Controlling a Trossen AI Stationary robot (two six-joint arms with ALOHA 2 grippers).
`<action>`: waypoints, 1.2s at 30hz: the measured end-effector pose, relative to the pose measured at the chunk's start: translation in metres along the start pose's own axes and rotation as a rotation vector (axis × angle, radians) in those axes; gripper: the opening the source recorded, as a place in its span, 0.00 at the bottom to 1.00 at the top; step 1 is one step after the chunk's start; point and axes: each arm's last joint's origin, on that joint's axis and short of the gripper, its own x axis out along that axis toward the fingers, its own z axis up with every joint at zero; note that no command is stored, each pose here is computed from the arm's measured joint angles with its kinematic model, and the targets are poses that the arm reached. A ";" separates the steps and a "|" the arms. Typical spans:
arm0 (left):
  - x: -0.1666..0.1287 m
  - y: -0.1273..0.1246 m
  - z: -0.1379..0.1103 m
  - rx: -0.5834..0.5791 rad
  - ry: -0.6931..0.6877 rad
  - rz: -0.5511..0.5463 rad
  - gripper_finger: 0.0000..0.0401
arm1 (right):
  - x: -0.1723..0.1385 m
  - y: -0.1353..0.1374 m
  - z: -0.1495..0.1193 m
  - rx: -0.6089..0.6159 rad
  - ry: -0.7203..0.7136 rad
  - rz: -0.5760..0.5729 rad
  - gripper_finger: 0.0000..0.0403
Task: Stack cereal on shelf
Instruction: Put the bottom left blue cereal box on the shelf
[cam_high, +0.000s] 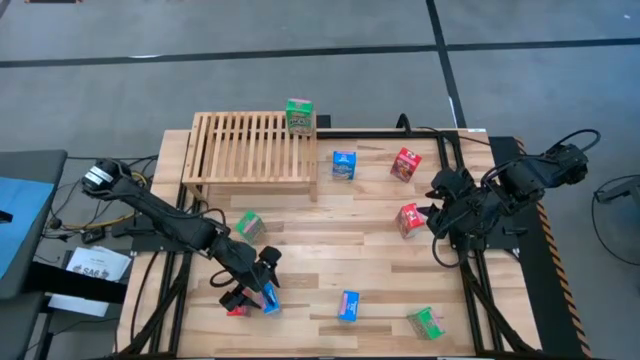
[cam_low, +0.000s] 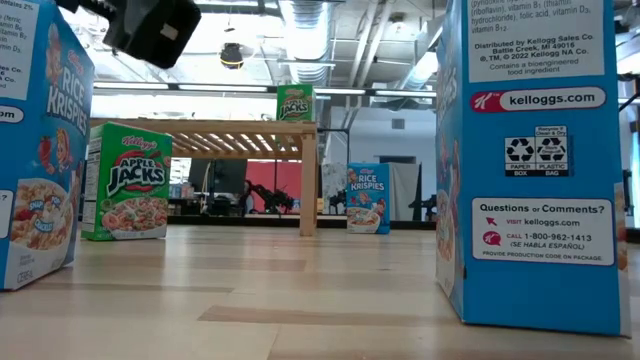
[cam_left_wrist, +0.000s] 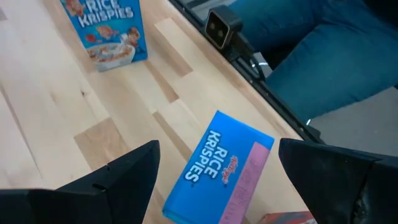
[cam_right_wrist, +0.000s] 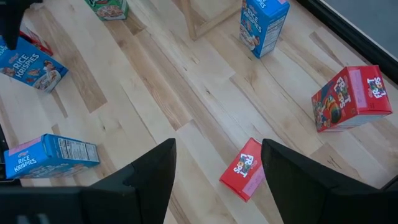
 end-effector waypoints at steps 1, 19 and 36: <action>0.000 0.000 0.000 0.001 0.001 -0.001 0.79 | 0.000 0.000 0.000 0.000 0.000 0.000 0.65; 0.000 -0.003 -0.006 0.058 0.061 0.032 0.79 | 0.000 0.000 0.000 0.000 0.000 -0.001 0.65; 0.019 0.000 -0.013 0.055 0.112 0.039 0.79 | 0.000 0.000 0.000 -0.001 0.001 -0.002 0.65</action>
